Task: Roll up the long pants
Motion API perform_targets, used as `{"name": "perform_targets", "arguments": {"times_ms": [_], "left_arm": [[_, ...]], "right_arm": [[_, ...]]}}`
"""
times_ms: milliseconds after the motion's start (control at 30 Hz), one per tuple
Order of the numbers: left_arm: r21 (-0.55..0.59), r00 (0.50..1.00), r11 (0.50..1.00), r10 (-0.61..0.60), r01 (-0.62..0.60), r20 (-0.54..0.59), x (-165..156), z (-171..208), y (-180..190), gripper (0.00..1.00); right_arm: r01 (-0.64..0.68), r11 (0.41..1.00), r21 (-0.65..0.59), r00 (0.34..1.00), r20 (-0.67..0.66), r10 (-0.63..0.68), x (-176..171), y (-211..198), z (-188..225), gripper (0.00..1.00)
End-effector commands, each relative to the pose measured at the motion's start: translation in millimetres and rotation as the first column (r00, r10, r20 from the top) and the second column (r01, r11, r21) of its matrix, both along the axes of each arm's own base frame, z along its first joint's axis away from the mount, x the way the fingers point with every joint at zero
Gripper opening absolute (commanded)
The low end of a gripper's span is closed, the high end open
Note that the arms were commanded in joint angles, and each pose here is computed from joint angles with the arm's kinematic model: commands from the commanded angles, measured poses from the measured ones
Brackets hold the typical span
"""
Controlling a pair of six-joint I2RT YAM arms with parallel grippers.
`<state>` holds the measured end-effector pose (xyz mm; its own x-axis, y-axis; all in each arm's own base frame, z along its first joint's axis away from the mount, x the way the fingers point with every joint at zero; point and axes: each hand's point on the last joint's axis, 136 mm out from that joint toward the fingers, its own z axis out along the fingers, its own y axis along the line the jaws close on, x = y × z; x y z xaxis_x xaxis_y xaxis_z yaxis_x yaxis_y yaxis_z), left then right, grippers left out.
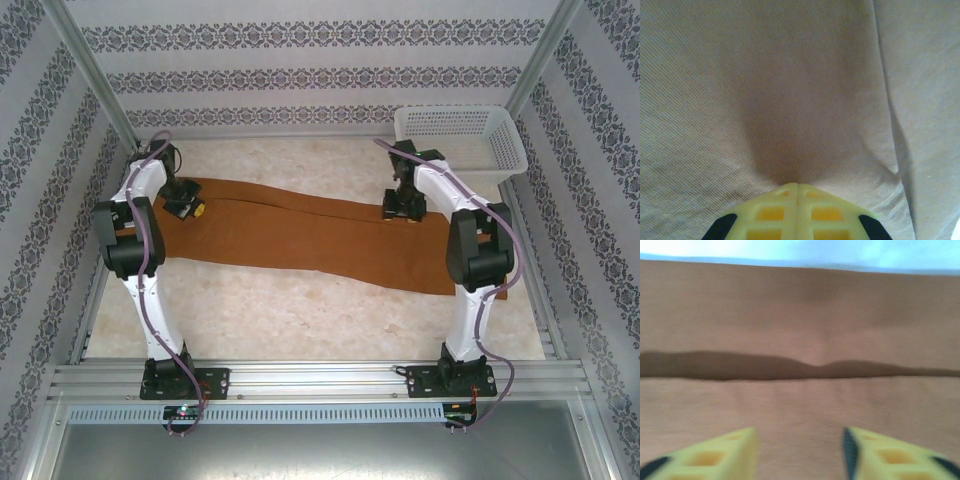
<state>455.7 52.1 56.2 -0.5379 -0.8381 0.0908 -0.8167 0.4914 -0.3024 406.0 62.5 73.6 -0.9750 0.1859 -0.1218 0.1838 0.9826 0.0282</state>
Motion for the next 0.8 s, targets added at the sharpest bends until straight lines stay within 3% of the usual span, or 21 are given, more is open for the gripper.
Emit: {"name": "perform_targets", "arguments": {"times_ms": [0,200,533,633,767], "left_arm": [[0.027,0.998,0.999,-0.025,0.024,0.058,8.9,22.8,8.8,0.00],[0.041,0.995,0.998,-0.055,0.052,0.084,16.8,42.0,10.7,0.00],[-0.006,0.995,0.999,-0.033,0.033,0.089,18.8,38.1,4.3,0.00],[-0.020,0.995,0.999,-0.026,0.028,0.101,21.5,37.5,2.4,0.00],[-0.032,0.994,0.999,-0.029,0.032,0.102,20.0,37.5,0.0,0.00]], "right_arm": [[0.140,0.989,-0.044,0.990,-0.027,-0.141,-21.5,-68.3,15.9,0.75],[0.211,0.978,0.008,0.976,-0.061,-0.210,-39.9,-141.7,16.9,0.81],[0.326,0.932,0.157,0.945,-0.095,-0.314,-56.5,-212.8,-2.3,0.77],[0.336,0.893,0.300,0.938,-0.019,-0.346,-48.9,-221.4,-1.9,0.71],[0.361,0.814,0.455,0.904,0.045,-0.425,-46.5,-242.3,7.2,0.72]]}}
